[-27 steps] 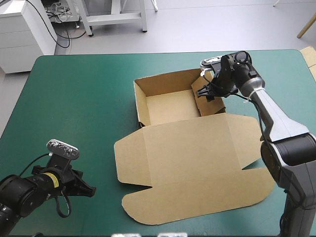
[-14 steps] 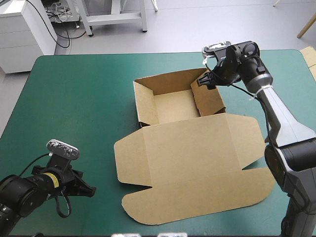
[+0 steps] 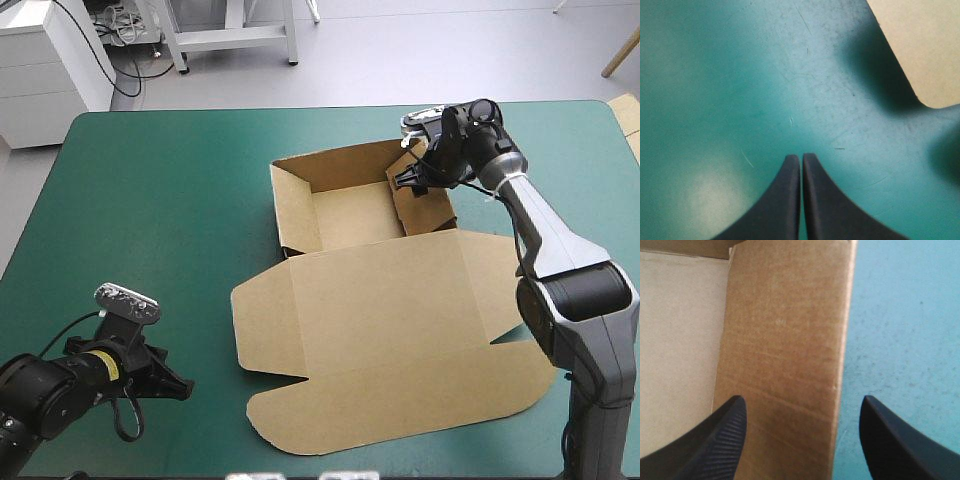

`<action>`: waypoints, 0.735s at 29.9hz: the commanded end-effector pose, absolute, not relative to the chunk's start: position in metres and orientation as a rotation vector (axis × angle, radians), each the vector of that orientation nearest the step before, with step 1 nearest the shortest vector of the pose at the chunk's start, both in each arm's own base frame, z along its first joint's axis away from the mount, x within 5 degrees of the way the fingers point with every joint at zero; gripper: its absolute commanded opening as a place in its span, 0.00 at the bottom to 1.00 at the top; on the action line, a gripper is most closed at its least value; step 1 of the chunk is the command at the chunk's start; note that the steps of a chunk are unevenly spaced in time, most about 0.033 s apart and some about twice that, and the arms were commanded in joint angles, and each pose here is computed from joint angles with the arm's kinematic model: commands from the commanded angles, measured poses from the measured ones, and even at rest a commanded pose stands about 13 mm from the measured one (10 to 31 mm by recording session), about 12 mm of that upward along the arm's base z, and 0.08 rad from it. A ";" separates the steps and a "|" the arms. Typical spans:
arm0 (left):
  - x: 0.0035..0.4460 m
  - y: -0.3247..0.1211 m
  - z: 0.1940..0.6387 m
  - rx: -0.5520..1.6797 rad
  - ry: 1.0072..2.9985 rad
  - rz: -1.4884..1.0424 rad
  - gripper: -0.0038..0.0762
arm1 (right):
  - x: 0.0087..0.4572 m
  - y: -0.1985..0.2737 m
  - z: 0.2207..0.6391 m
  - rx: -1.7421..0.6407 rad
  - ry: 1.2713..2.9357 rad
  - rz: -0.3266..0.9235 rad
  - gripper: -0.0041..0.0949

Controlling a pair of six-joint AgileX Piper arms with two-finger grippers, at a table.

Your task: Fold the box

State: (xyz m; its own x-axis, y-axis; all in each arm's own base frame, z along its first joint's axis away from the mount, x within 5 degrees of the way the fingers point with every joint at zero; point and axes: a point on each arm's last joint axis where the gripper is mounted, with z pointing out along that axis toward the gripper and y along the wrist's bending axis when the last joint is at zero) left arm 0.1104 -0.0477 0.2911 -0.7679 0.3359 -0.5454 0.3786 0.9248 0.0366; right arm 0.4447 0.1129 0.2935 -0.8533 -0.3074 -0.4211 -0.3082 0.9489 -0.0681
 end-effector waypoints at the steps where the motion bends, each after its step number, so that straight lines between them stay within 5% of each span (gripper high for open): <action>1: 0.112 -0.049 0.301 0.486 2.465 -0.123 0.04 | 0.441 0.113 0.321 -0.436 2.564 0.018 0.62; 9: 0.111 -0.048 0.300 0.485 2.476 -0.120 0.04 | 0.443 0.113 0.319 -0.440 2.566 0.017 0.02; 22: 0.110 -0.049 0.300 0.482 2.484 -0.133 0.04 | 0.435 0.103 0.348 -0.451 2.478 -0.062 0.02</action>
